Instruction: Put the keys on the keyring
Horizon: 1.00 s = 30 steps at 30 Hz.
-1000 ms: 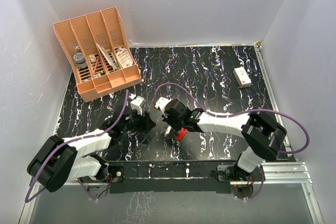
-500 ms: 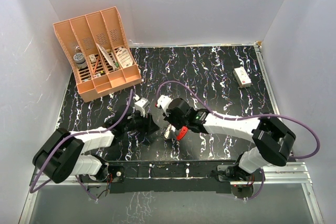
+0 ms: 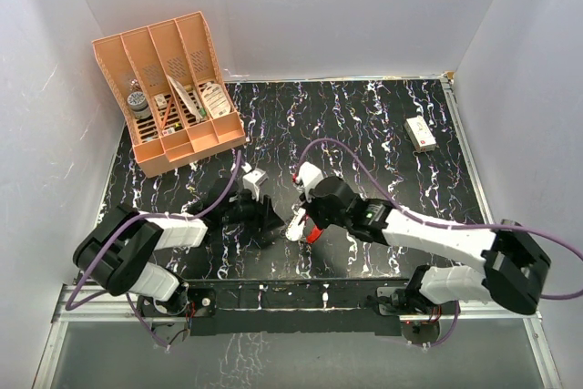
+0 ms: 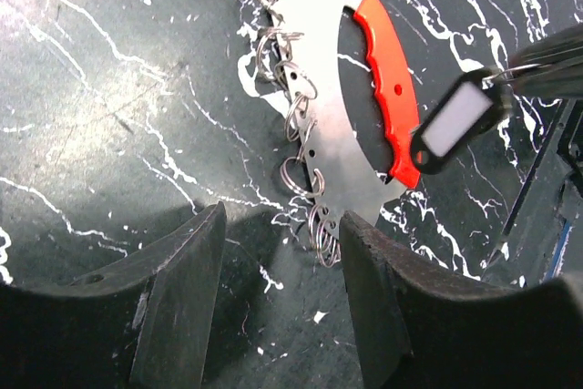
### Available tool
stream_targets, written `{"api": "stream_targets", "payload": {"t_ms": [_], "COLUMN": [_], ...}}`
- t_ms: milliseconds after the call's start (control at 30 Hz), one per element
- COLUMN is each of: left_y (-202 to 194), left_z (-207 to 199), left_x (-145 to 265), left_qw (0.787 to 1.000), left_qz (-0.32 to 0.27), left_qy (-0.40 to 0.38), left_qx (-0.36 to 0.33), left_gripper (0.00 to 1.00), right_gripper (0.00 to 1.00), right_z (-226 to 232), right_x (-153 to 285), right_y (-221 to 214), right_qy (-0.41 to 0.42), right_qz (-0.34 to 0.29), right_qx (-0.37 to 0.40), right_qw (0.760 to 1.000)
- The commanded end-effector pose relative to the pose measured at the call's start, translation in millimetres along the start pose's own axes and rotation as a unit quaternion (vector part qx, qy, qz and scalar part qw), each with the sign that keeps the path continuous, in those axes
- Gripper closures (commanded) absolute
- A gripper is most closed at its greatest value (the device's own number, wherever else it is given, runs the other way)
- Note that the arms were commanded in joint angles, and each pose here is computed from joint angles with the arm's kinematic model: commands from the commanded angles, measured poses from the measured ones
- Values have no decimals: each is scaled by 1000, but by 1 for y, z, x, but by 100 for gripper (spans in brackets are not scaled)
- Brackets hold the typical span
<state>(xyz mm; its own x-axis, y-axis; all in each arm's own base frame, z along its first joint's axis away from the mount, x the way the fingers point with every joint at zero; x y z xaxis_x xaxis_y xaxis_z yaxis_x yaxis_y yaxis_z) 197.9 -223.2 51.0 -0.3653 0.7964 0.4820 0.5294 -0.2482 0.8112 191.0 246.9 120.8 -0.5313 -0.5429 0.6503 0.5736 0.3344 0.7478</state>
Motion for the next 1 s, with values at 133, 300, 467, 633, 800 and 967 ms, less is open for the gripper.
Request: {"api": "stream_targets", "payload": {"t_ms": [133, 300, 467, 633, 800, 967], "left_y": [27, 23, 20, 19, 14, 9], "left_z": [-7, -7, -8, -9, -11, -12], "left_x": [-15, -24, -28, -33, -40, -45], "left_qw": [998, 998, 998, 997, 996, 996], "left_qz": [-35, -26, -28, -30, -23, -12], "left_qy": [-32, -41, -49, -60, -71, -73], "left_qx": [-28, -28, -36, -44, -48, -48], "left_gripper": [48, 49, 49, 54, 59, 63], "right_gripper": [100, 100, 100, 100, 100, 100], "right_z": [7, 14, 27, 28, 23, 23], "right_x": [30, 26, 27, 33, 37, 38], "right_y": [28, 17, 9, 2, -2, -7], "right_qy": [21, 34, 80, 90, 78, 78], "right_qz": [-78, -37, -29, -30, -36, -30], "right_qx": [-44, -81, -115, -137, -145, -151], "right_qw": [996, 995, 990, 986, 986, 985]}}
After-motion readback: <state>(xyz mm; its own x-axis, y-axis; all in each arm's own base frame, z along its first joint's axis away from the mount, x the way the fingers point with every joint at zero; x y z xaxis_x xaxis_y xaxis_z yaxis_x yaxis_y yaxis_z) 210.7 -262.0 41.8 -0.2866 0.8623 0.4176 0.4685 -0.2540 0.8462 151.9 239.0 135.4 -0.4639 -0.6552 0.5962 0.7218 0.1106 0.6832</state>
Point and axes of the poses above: each gripper's point midway between its finger pads, its own x axis back along the fingers, its own z axis along the line the jaws close on, y = z × x, the point moved 4 cm from there along x, back along the fingers, and after that the axes turned 12 degrees about -x, right-handed, at the moved point
